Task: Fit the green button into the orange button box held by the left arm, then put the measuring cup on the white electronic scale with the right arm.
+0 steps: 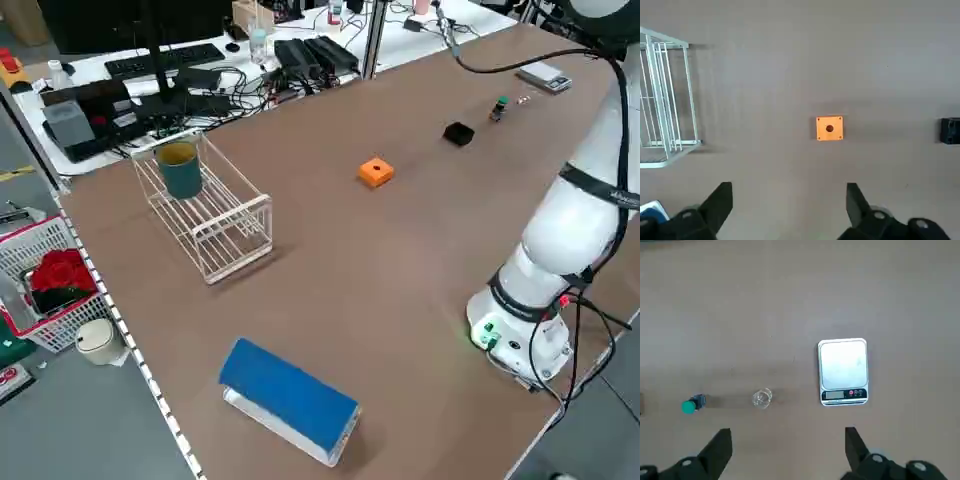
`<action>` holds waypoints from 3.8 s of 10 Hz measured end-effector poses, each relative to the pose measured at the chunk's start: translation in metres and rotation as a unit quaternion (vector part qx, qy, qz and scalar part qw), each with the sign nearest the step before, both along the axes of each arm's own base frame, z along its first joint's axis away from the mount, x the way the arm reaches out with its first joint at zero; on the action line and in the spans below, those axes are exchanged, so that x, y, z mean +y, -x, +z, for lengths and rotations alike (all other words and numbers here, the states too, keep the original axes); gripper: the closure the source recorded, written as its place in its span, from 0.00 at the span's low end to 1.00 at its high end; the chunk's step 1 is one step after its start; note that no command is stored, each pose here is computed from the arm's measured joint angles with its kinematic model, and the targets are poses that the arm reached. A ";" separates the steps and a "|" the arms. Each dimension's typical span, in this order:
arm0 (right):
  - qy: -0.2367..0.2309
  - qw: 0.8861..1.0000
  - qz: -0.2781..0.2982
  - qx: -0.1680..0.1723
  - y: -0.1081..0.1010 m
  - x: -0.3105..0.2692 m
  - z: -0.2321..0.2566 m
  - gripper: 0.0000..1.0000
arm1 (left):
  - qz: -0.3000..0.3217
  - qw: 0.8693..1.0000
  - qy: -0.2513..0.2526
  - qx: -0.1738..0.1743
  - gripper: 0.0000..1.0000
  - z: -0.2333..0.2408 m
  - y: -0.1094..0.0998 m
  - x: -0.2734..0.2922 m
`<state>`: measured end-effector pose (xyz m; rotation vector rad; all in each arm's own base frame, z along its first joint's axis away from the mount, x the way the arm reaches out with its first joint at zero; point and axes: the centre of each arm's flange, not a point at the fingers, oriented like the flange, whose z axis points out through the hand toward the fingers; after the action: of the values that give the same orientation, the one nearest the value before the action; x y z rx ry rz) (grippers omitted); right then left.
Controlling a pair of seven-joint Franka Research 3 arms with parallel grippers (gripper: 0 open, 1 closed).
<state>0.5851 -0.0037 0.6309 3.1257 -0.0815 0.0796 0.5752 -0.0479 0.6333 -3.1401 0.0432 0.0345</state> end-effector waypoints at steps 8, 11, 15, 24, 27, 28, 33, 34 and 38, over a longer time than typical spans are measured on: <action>-0.008 0.999 -0.007 0.036 -0.004 0.051 -0.028 0.00 | 0.014 0.999 0.023 0.020 0.00 -0.057 -0.030 -0.023; -0.025 1.000 0.002 0.009 -0.015 0.131 -0.075 0.00 | 0.055 0.998 0.027 0.017 0.00 -0.114 -0.058 -0.059; -0.049 0.999 -0.003 0.013 -0.003 0.225 -0.208 0.00 | 0.084 0.996 0.017 0.015 0.00 -0.198 -0.049 -0.107; -0.009 0.999 -0.024 0.024 0.051 0.308 -0.381 0.00 | 0.121 0.993 0.010 -0.011 0.02 -0.367 0.033 -0.093; -0.025 0.999 -0.019 0.012 0.065 0.307 -0.399 0.04 | 0.102 0.994 0.000 -0.027 0.02 -0.400 0.051 -0.087; -0.025 0.999 -0.019 0.014 0.069 0.306 -0.403 0.07 | 0.096 0.995 0.001 -0.034 0.02 -0.407 0.050 -0.087; -0.024 0.999 -0.024 0.015 0.069 0.300 -0.407 0.46 | 0.092 0.995 0.009 -0.044 0.02 -0.429 0.048 -0.089; -0.024 0.999 -0.026 0.015 0.068 0.299 -0.406 0.49 | 0.089 0.995 0.009 -0.044 0.02 -0.429 0.048 -0.089; -0.026 0.999 -0.033 0.012 0.065 0.295 -0.406 0.62 | 0.067 0.997 0.008 -0.044 0.02 -0.430 0.048 -0.088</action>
<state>0.5197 0.2917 0.2250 3.1723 -0.1900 0.0401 0.5275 -0.1361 0.2038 -3.1503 -0.1685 -0.1040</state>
